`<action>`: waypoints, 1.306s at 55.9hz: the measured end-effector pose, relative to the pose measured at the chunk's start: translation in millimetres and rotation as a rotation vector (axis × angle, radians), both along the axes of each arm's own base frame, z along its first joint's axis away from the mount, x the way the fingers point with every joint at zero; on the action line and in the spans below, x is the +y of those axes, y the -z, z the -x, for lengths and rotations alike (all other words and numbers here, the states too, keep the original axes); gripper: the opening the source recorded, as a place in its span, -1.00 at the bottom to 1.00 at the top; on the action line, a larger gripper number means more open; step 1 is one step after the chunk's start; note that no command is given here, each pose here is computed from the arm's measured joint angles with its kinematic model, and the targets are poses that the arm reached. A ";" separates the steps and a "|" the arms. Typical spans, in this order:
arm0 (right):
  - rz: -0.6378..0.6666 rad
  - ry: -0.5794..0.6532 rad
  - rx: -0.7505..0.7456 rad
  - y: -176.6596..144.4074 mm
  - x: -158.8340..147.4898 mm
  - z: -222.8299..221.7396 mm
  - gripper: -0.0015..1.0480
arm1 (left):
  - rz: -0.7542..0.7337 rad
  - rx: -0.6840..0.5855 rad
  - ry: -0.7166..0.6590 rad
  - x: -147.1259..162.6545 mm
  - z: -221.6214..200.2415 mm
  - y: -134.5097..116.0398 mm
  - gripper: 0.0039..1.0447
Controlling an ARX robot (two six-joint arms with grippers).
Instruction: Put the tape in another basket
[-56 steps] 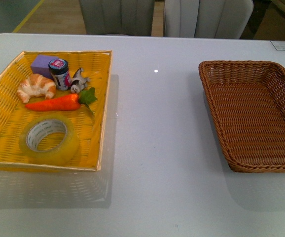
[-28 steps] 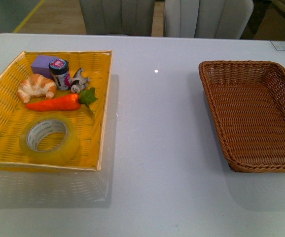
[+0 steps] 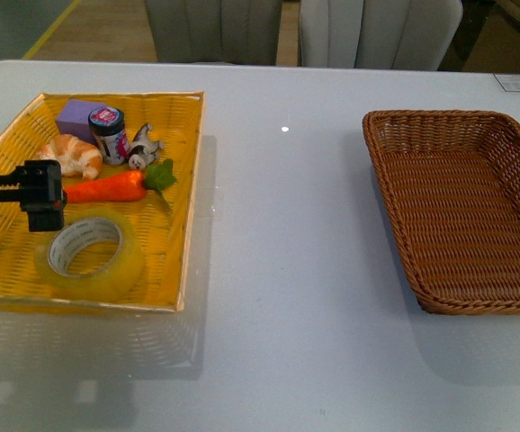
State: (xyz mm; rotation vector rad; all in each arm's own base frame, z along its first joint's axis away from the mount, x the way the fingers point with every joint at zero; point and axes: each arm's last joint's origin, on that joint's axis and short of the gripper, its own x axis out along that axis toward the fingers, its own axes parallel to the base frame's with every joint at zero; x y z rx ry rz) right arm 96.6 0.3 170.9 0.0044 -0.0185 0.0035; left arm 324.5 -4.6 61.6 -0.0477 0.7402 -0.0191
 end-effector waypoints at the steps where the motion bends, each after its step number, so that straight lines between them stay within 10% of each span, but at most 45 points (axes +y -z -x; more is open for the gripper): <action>1: 0.000 0.000 0.000 0.0 0.0 0.0 0.83 | -0.001 0.006 0.000 0.1 -1.6 3.2 0.83; 39: 0.000 0.000 0.000 0.0 0.0 0.0 0.83 | -0.062 0.129 0.049 -0.6 -28.3 69.9 0.81; 62: 0.000 0.000 0.000 0.0 0.0 0.0 0.83 | -0.009 0.148 0.016 -5.6 -23.5 68.8 -0.52; 73: 0.000 0.000 0.000 0.0 0.0 0.0 0.83 | 0.054 0.125 -0.037 -3.6 -17.3 46.2 -0.71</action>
